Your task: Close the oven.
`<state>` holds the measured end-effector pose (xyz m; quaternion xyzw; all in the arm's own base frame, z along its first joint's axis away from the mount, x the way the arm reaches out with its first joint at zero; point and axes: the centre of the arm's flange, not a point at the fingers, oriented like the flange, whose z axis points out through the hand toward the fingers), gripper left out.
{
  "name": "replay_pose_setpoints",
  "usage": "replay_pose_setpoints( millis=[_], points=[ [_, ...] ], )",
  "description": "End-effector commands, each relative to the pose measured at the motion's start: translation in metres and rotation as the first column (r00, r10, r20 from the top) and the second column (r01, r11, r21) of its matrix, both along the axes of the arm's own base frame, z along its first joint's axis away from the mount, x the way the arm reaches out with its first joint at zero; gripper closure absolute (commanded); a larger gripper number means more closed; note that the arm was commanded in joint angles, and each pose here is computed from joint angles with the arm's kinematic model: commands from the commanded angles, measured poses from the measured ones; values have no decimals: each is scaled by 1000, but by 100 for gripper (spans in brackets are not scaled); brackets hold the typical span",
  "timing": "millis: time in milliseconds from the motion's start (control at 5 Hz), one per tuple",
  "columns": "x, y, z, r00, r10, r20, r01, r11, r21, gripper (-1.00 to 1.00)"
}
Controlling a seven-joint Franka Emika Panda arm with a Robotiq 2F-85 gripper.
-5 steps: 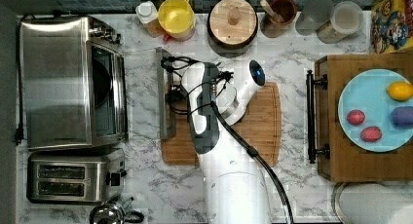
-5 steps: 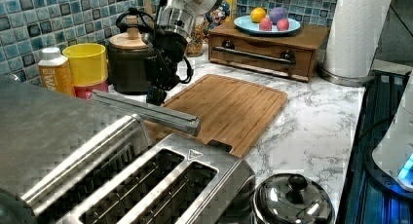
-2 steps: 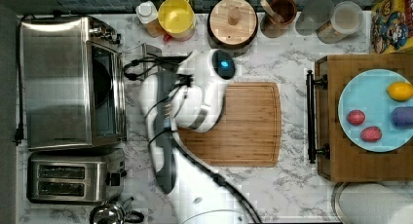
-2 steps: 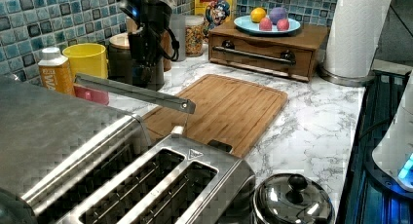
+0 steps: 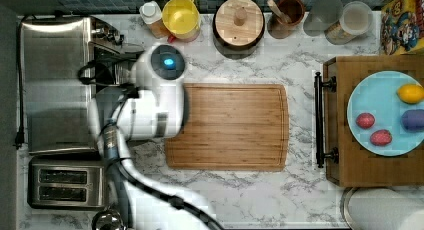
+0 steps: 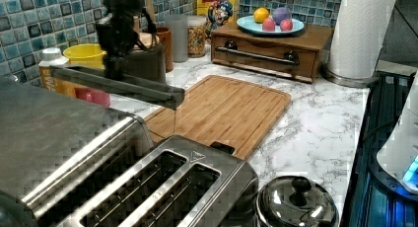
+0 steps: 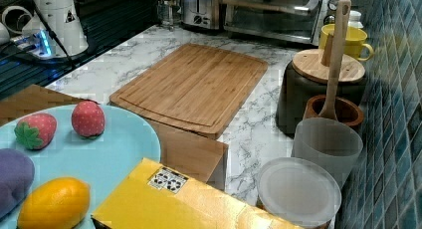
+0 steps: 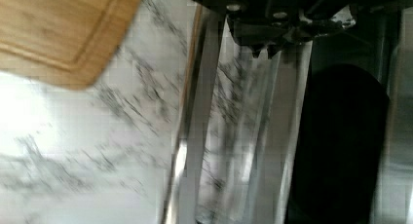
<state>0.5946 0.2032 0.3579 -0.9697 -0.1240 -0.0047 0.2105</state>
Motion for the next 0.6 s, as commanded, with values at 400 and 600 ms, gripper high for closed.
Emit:
replay_pose_setpoints(
  millis=[400, 600],
  points=[
    [-58, 146, 139, 944, -9, 330, 64, 986, -157, 100],
    [-87, 158, 168, 923, -98, 372, 163, 976, -148, 100]
  ],
)
